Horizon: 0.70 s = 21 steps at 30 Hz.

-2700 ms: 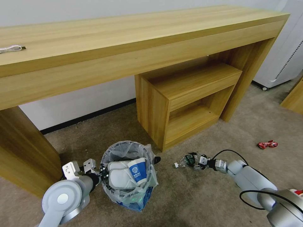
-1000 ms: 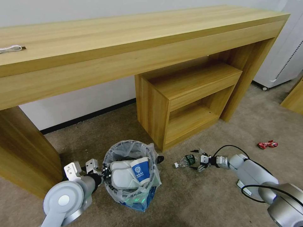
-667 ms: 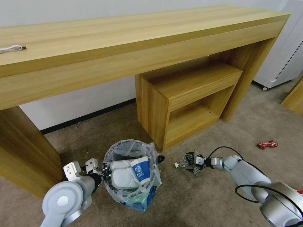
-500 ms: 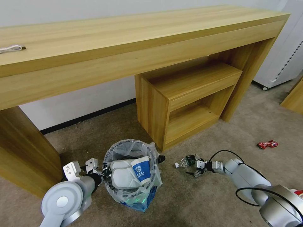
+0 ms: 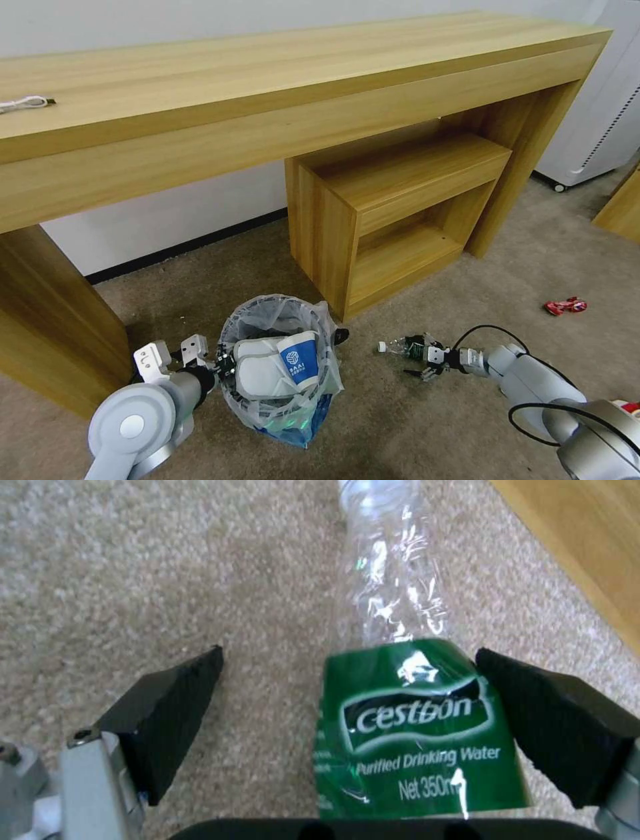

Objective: Pick up the trash bin and place the garbage on the floor into it.

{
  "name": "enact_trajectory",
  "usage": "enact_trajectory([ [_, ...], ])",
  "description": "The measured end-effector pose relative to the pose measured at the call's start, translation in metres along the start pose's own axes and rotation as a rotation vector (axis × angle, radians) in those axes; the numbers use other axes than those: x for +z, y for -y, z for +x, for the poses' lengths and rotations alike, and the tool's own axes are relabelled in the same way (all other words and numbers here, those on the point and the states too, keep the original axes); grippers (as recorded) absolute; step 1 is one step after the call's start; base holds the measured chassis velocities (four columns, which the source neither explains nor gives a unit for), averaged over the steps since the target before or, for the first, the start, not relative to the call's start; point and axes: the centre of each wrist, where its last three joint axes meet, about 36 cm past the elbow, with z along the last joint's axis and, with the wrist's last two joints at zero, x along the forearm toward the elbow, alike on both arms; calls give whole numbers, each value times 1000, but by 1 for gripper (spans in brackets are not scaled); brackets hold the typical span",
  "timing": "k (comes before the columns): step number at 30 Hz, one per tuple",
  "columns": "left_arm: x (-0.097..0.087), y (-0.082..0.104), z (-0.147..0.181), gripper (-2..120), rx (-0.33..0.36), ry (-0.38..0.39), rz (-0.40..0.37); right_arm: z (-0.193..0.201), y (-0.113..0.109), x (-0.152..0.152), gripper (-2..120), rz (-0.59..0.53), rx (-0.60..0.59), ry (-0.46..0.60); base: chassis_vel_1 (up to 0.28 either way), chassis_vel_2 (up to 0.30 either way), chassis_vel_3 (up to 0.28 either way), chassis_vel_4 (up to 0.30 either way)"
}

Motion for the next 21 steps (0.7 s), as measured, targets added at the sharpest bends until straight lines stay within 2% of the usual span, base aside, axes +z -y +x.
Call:
enact_trajectory([
  [16,1,-2,-7,0,-6,-2,5,6,-10,7,94,-19,17,-7,0,0,0,0],
  [19,1,-2,-7,0,-7,-2,5,5,-13,8,91,-23,23,-6,0,0,0,0],
  [21,1,-3,-8,0,-8,0,4,2,-14,7,80,-20,26,-4,0,0,0,0],
])
